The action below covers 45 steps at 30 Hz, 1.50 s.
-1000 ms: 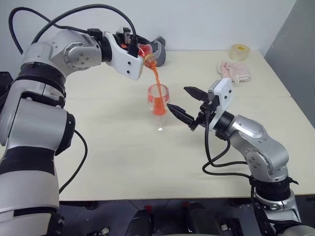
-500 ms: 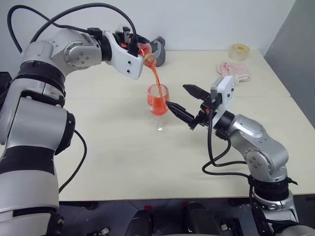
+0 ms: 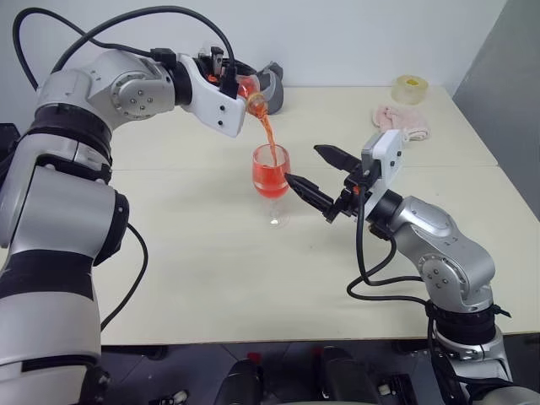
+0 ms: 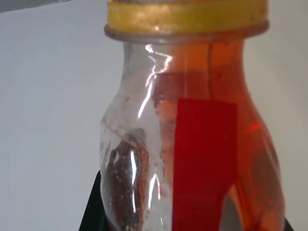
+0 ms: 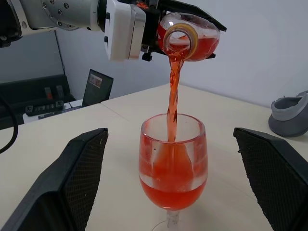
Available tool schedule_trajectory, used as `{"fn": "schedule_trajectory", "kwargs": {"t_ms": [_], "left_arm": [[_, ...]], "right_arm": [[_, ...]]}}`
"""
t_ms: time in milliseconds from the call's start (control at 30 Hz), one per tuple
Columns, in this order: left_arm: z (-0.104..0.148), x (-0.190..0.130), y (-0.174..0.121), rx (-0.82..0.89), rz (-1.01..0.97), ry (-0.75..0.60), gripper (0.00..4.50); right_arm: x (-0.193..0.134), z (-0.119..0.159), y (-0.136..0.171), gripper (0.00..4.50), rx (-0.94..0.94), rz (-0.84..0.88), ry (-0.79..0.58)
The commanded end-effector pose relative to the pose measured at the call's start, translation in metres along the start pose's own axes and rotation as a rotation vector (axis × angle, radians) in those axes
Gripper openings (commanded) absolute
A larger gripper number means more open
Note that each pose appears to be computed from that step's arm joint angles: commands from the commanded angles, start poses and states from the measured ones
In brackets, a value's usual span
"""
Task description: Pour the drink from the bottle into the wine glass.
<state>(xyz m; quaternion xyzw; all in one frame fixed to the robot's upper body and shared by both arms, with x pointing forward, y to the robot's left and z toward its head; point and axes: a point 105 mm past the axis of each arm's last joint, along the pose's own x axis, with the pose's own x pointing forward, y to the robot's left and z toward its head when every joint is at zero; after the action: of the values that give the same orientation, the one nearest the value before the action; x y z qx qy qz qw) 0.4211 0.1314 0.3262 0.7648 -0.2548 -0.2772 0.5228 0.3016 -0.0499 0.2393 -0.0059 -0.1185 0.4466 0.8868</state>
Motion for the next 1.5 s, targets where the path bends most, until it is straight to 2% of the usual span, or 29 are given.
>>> {"fn": "schedule_trajectory", "kwargs": {"t_ms": [33,367,867,1100,1200,1267,1367,1433,1500], "left_arm": [[-0.004,-0.007,0.025,0.023,0.072,0.019,1.3],[-0.002,-0.005,0.018,-0.082,0.082,-0.007,1.3],[-0.003,-0.009,0.023,-0.328,0.159,-0.056,1.3],[-0.022,-0.012,0.026,-0.735,0.325,-0.072,1.3],[-0.04,-0.016,0.013,-1.042,0.459,-0.05,1.3],[-0.045,-0.02,0.007,-1.122,0.5,-0.037,1.3],[-0.058,-0.031,-0.018,-1.287,0.599,0.045,1.3],[-0.059,-0.036,-0.031,-1.34,0.625,0.086,1.3],[-0.059,-0.042,-0.057,-1.406,0.648,0.153,1.3]], "right_arm": [[-0.002,0.021,0.005,4.48,-0.052,0.025,-0.069],[-0.003,0.019,0.005,4.48,-0.056,0.022,-0.062],[-0.004,0.018,0.007,4.48,-0.057,0.028,-0.054],[-0.011,0.018,0.013,4.48,-0.081,0.055,-0.037],[-0.022,0.014,0.017,4.48,-0.094,0.072,-0.007],[-0.026,0.013,0.02,4.48,-0.097,0.085,0.001],[-0.039,0.008,0.034,4.48,-0.115,0.164,0.015],[-0.045,0.005,0.038,4.48,-0.121,0.187,0.018],[-0.05,0.001,0.039,4.48,-0.123,0.192,0.021]]}}
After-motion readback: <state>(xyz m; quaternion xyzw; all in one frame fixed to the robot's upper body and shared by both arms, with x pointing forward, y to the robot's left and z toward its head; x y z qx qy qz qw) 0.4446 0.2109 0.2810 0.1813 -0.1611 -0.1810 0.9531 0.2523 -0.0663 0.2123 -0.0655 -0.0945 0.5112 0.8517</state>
